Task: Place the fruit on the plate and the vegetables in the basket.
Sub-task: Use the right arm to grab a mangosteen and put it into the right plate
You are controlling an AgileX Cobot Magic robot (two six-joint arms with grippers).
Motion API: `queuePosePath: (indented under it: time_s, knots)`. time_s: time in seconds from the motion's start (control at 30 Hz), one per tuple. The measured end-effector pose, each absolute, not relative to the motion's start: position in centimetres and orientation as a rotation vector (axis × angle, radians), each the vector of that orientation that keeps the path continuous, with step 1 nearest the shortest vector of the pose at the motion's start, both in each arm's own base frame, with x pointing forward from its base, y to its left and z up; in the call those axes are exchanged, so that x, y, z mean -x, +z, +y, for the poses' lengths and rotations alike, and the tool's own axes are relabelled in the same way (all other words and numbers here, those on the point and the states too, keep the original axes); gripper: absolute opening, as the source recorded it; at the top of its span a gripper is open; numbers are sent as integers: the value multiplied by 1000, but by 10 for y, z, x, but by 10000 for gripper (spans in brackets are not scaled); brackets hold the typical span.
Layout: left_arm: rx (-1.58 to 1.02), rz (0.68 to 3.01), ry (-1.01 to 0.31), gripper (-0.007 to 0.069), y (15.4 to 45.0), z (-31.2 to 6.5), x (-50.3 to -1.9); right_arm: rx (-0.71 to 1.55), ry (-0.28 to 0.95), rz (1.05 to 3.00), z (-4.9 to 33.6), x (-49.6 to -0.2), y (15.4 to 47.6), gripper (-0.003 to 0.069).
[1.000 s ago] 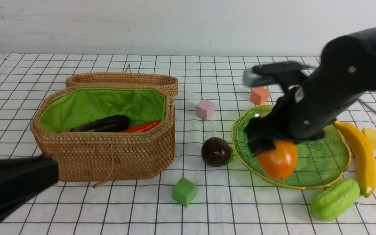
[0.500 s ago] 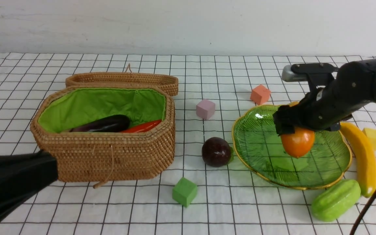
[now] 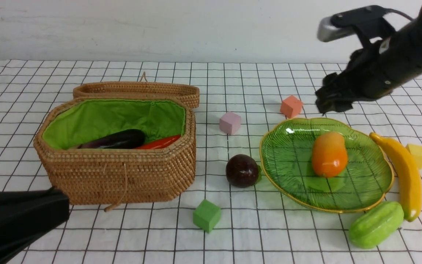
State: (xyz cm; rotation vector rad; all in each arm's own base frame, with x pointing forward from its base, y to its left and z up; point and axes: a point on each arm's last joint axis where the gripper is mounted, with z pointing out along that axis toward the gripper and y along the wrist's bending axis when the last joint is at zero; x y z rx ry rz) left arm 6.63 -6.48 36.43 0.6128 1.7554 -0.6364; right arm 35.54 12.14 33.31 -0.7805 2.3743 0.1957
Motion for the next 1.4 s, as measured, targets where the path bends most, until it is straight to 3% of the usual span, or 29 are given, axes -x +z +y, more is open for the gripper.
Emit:
queuePosePath:
  time_s: [0.1, 0.2, 0.3, 0.4, 0.6, 0.83, 1.27, 1.4]
  knots:
    - [-616, 1759, -637, -13, 364, -65, -66, 1268, 284, 2266, 154, -350, 325, 428]
    - [-624, 1770, -639, -13, 363, -65, -65, 1559, 290, 2123, 177, -356, 304, 461]
    - [-642, 1791, -642, -13, 361, -66, -64, 1686, 245, 2017, 193, -364, 284, 517]
    - [-673, 1815, -641, -13, 358, -66, -63, 1789, 125, 1872, 212, -375, 263, 596]
    - [-695, 1821, -634, -13, 357, -66, -62, 1890, -37, 1756, 231, -388, 229, 649]
    - [-697, 1823, -634, -13, 357, -66, -62, 1879, -39, 1877, 229, -390, 209, 650]
    - [-699, 1825, -633, -13, 356, -66, -62, 1915, -73, 1901, 232, -402, 171, 640]
    - [-699, 1824, -638, -13, 357, -66, -61, 1910, -73, 1899, 233, -403, 170, 605]
